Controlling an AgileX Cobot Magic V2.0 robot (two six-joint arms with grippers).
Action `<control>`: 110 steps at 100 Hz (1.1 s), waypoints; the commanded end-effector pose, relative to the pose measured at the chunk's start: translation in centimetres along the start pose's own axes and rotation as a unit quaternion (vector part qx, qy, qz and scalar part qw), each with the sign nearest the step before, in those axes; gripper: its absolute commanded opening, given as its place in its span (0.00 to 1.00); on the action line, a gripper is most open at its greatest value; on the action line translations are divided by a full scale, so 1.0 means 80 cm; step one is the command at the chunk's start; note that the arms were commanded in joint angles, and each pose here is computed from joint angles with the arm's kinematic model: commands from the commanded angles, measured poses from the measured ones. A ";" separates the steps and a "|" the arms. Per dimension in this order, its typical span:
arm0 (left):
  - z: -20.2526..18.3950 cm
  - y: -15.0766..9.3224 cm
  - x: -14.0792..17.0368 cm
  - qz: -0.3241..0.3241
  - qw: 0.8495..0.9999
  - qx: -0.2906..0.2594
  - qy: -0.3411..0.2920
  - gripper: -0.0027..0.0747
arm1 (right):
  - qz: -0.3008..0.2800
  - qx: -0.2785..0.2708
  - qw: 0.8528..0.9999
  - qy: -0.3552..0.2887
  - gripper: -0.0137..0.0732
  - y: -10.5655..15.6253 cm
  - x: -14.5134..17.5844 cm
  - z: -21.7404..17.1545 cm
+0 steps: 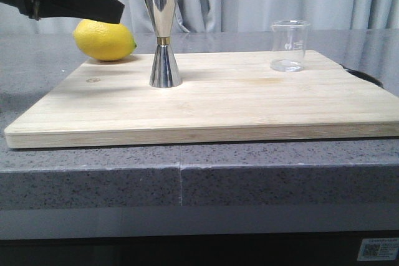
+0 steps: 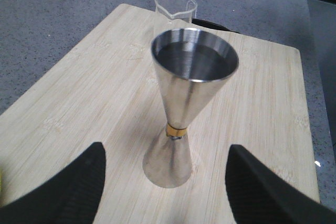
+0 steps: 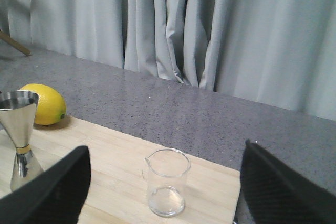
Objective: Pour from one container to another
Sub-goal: 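Open the left gripper and raise it away from the jigger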
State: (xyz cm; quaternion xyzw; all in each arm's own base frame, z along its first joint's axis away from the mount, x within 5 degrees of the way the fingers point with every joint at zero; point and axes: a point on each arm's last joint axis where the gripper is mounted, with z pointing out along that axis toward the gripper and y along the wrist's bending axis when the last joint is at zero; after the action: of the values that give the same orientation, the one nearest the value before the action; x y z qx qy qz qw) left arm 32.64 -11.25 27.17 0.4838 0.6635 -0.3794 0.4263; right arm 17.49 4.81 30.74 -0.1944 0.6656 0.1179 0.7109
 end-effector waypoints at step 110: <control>-0.081 -0.041 -0.074 0.039 0.996 -0.057 -0.055 0.62 | -0.001 -0.007 0.999 -0.039 0.77 0.001 -0.017 -0.001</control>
State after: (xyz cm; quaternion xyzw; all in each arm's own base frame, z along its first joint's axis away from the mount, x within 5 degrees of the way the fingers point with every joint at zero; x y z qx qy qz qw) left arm 30.34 -8.40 31.94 0.4744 0.6668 -0.3437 0.4607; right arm 17.49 4.80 30.73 -0.1942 0.6661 0.1174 0.7105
